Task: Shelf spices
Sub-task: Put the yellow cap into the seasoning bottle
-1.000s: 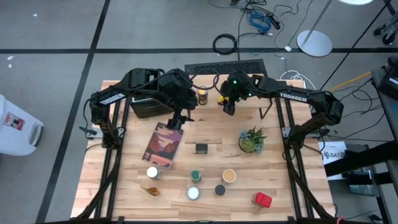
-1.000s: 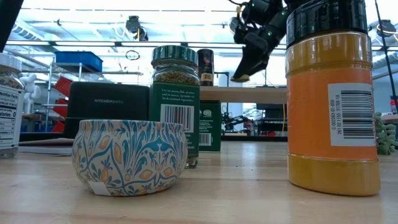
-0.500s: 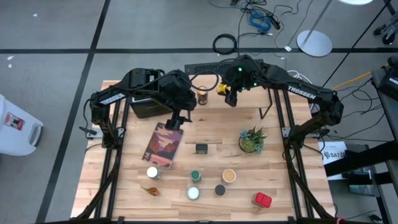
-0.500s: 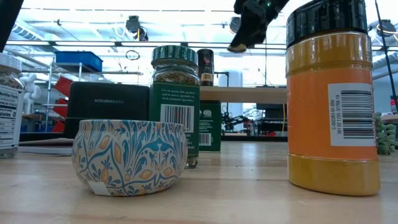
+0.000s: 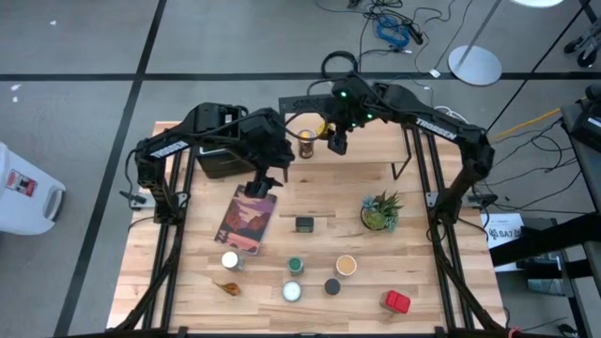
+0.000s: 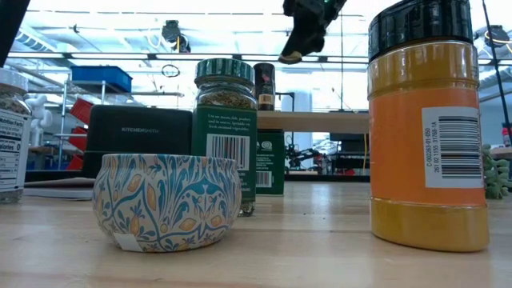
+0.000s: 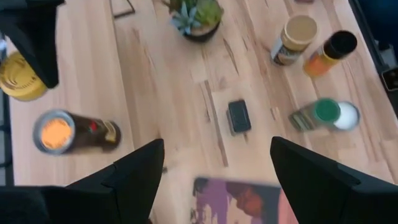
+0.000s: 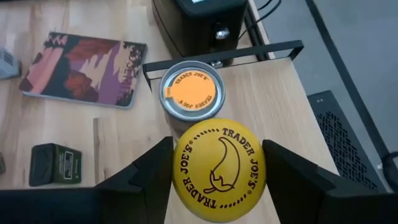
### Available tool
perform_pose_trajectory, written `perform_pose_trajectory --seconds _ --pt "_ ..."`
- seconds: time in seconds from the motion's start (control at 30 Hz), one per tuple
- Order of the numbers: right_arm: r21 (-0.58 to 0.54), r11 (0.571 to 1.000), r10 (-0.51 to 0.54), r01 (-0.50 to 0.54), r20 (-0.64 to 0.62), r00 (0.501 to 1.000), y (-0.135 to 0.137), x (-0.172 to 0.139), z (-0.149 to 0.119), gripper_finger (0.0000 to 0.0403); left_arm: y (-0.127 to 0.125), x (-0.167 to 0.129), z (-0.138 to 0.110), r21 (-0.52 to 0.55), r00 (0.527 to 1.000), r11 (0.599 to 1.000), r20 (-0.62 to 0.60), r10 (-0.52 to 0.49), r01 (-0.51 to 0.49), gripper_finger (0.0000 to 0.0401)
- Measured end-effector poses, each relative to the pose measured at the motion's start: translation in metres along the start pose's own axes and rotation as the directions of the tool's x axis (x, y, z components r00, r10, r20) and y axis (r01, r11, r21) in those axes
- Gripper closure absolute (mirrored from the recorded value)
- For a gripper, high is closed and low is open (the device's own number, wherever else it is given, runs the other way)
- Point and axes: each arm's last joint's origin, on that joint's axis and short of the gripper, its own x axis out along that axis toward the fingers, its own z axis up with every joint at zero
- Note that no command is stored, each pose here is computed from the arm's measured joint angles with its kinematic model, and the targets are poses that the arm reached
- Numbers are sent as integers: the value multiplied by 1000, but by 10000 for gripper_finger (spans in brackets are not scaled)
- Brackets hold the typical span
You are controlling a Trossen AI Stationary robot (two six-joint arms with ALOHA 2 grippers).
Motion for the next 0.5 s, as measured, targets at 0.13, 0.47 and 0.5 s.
perform_pose_trajectory --seconds 0.13,0.47,0.5 --pt "-22 1000 7 -7 -21 1000 -3 6 13 197 -2 -3 -5 -24 999 1000 -34 -11 10 98" --pt "-65 997 29 -33 -72 997 -5 20 31 197 -14 -35 -13 -58 999 998 37 17 -15 98" --pt "-65 997 41 -46 -81 996 -5 22 31 197 -15 -40 -15 -67 999 998 46 22 -19 98"
